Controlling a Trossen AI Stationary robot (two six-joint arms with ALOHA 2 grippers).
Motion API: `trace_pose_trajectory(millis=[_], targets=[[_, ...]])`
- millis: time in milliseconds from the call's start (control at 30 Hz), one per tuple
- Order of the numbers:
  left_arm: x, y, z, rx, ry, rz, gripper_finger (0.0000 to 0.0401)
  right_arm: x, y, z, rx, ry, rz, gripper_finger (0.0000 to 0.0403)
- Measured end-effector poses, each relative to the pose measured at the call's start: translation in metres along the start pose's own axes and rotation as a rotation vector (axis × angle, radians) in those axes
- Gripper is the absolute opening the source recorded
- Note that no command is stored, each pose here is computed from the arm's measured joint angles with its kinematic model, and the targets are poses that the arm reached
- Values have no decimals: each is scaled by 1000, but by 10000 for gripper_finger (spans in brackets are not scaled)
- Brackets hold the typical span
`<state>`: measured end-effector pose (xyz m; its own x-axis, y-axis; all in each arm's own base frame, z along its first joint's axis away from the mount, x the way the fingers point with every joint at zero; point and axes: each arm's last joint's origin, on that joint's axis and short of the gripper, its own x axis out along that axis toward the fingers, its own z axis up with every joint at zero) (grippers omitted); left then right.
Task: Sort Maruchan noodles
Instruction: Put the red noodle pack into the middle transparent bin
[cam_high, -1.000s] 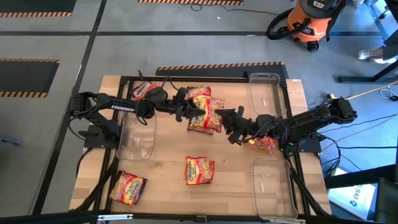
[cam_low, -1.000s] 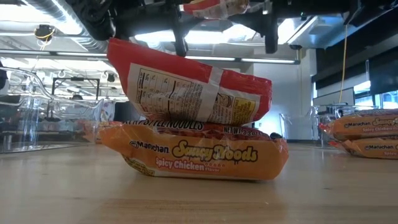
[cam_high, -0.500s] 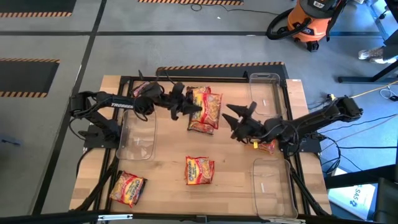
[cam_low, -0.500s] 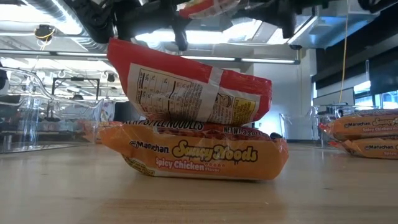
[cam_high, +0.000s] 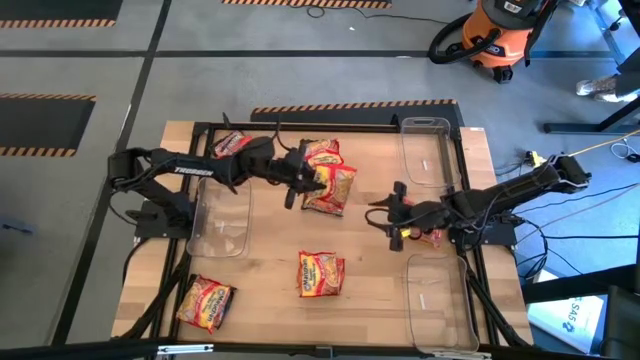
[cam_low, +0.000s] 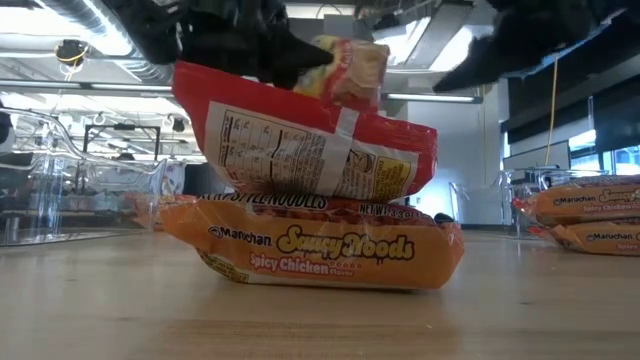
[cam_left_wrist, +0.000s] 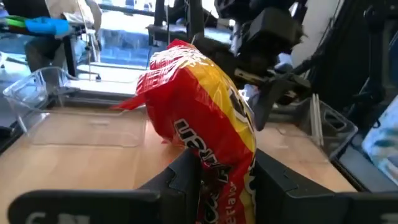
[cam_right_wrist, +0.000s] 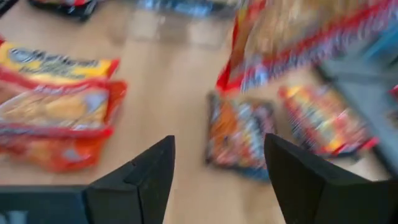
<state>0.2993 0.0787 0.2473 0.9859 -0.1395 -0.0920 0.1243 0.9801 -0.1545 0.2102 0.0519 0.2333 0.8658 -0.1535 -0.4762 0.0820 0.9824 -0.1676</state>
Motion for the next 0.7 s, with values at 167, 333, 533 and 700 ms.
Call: trace_pose_trajectory(millis=[167,333,533,700], targets=[[-18,-11,21,28,162,98,95,0,0,-5,35,51,16,225],[-44,-34,50,60,365,275,94,1,0,-8,-1,59,6,225],[-70,-56,74,135,637,416,94,3,0,-15,-33,76,-6,225],[-97,-70,91,45,866,514,94,5,0,-25,-38,88,-21,225]])
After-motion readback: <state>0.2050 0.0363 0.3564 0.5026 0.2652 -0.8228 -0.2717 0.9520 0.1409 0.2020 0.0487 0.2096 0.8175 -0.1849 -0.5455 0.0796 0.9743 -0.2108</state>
